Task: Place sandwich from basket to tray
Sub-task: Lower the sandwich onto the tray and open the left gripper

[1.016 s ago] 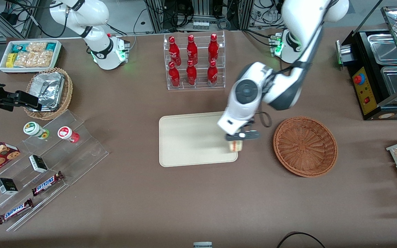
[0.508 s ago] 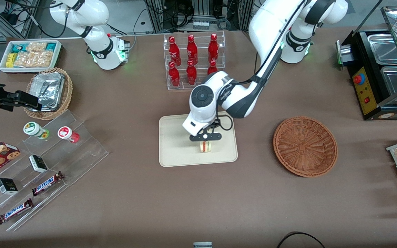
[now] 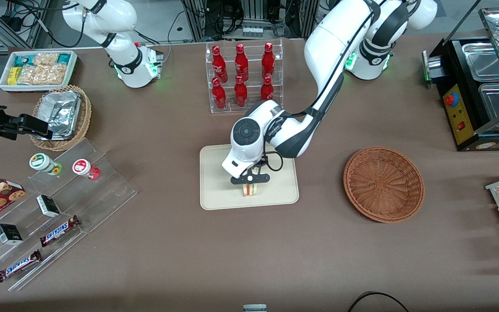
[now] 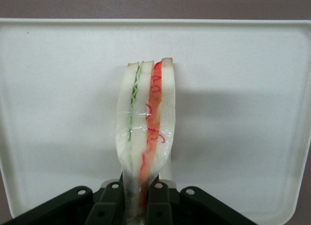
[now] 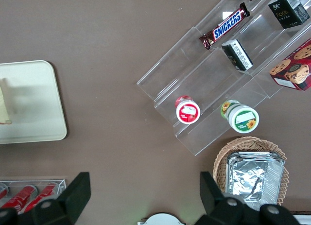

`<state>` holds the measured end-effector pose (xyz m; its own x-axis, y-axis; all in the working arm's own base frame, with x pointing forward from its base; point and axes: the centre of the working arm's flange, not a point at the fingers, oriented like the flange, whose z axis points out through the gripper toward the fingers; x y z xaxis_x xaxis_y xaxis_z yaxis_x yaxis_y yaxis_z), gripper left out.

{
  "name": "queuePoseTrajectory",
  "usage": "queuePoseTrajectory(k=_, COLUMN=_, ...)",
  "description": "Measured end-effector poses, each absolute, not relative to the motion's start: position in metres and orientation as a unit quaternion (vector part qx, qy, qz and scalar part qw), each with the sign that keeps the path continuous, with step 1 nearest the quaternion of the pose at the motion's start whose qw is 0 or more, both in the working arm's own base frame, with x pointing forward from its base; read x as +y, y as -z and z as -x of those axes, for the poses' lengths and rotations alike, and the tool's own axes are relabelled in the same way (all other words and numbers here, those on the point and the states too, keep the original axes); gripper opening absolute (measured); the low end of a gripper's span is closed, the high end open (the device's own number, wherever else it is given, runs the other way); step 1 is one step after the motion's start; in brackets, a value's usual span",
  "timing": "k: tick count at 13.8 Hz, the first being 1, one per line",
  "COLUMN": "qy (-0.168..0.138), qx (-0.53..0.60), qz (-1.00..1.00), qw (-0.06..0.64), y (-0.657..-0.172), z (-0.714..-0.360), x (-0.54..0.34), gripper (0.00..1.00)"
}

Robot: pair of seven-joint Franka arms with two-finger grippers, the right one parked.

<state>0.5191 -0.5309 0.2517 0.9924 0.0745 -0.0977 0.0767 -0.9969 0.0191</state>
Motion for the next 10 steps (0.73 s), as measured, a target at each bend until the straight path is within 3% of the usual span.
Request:
queuePoseTrajectory(k=5, qy=0.053, qx=0.055, qz=-0.997, qw=0.009, y=-0.2446, z=-0.5183, x=-0.5319, gripper=0.15)
queuePoseTrajectory(k=7, qy=0.054, qx=0.056, qz=-0.997, qw=0.007, y=-0.2414, z=-0.5170, x=-0.5329, gripper=0.30)
queuePoseTrajectory(k=10, qy=0.052, qx=0.056, qz=-0.997, qw=0.010, y=-0.2449, z=-0.5179, x=-0.5344, gripper=0.61)
